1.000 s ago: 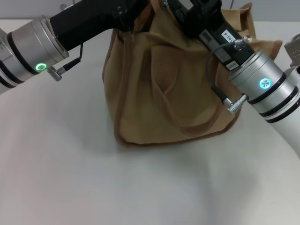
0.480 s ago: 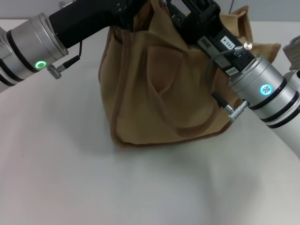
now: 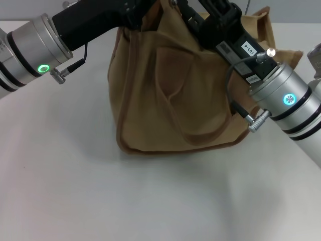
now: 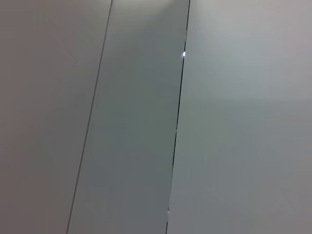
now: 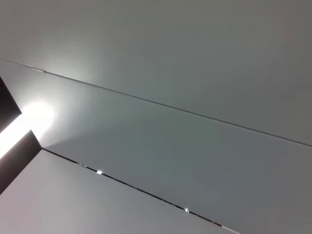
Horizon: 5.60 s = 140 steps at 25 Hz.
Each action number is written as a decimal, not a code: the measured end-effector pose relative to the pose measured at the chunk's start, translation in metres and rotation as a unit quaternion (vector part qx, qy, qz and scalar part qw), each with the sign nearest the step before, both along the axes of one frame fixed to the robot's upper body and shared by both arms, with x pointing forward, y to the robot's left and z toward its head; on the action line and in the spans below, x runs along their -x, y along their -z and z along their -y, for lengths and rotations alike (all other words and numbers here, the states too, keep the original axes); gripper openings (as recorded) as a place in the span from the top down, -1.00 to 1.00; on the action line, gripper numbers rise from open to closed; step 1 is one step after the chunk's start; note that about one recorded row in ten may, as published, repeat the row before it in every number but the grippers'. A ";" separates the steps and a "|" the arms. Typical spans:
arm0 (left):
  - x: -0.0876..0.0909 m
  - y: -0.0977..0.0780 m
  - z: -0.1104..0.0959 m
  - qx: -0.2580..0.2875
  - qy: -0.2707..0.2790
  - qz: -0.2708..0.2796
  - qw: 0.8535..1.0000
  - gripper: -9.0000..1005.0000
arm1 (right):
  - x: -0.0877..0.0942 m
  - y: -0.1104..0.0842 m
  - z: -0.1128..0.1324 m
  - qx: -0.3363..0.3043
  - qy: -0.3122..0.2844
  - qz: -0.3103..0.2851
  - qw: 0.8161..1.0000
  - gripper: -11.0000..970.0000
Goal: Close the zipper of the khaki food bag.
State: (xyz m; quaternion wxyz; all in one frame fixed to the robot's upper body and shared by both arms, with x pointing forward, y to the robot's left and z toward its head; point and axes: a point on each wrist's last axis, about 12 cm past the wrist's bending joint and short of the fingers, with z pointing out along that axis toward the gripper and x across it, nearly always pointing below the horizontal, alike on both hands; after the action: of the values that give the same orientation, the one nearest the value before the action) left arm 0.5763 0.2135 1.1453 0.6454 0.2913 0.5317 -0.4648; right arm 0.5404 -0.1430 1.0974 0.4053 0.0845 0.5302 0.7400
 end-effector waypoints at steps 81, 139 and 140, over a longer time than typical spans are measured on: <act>-0.003 -0.005 0.002 0.011 -0.004 0.011 1.000 0.92 | 0.003 0.008 0.006 0.066 0.006 0.041 0.997 0.29; -0.003 -0.004 -0.005 0.021 -0.019 0.006 1.000 0.91 | 0.027 0.032 0.048 0.097 0.066 0.047 0.992 0.96; -0.003 -0.004 -0.005 0.021 -0.019 0.006 1.000 0.91 | 0.027 0.032 0.048 0.097 0.066 0.047 0.992 0.96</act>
State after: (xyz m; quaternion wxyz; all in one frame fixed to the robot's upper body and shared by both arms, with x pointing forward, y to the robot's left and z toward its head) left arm 0.5789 0.2185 1.1489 0.6629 0.2704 0.5233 -0.4620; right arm 0.5139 -0.1909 1.0657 0.4836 0.0445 0.5734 0.6598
